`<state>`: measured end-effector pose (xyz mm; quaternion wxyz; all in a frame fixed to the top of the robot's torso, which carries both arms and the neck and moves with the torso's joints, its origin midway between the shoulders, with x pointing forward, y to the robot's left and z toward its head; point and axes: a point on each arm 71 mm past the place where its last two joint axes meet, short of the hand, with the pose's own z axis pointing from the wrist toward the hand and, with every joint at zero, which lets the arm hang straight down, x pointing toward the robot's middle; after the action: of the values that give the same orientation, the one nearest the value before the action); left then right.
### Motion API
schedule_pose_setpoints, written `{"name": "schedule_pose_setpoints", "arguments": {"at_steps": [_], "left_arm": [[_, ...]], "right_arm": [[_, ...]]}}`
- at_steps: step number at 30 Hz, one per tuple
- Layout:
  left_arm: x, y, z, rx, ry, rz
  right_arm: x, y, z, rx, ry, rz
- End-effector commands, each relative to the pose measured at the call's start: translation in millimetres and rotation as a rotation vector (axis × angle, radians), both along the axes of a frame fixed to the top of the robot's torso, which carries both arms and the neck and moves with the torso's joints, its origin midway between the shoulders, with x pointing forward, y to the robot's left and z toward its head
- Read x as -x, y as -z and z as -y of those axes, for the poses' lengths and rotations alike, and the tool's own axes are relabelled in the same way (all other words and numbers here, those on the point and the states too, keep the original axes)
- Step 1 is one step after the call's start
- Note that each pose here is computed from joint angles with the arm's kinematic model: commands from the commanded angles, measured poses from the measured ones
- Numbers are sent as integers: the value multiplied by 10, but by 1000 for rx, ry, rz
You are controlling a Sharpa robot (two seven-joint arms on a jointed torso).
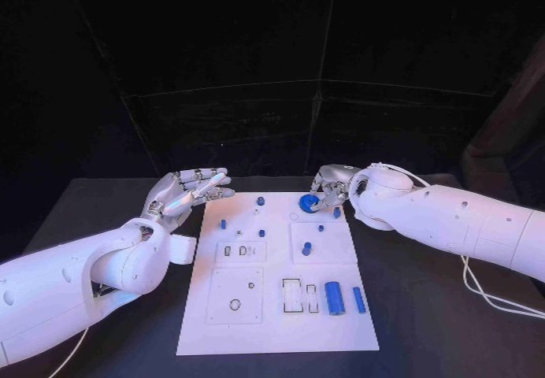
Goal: Assemble the parts on the task board
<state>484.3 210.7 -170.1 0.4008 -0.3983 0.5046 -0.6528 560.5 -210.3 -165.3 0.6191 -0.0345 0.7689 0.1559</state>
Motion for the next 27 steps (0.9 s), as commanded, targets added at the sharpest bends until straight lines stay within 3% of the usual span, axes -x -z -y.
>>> {"name": "schedule_pose_setpoints", "arguments": {"at_steps": [1,27], "left_arm": [[2,-14,13,3,13,7],[-3,-10,5,1,12,4]], "right_arm": [[6,12,-23,13,-12,-8],[27,-34,-148,31,-36,67]]}}
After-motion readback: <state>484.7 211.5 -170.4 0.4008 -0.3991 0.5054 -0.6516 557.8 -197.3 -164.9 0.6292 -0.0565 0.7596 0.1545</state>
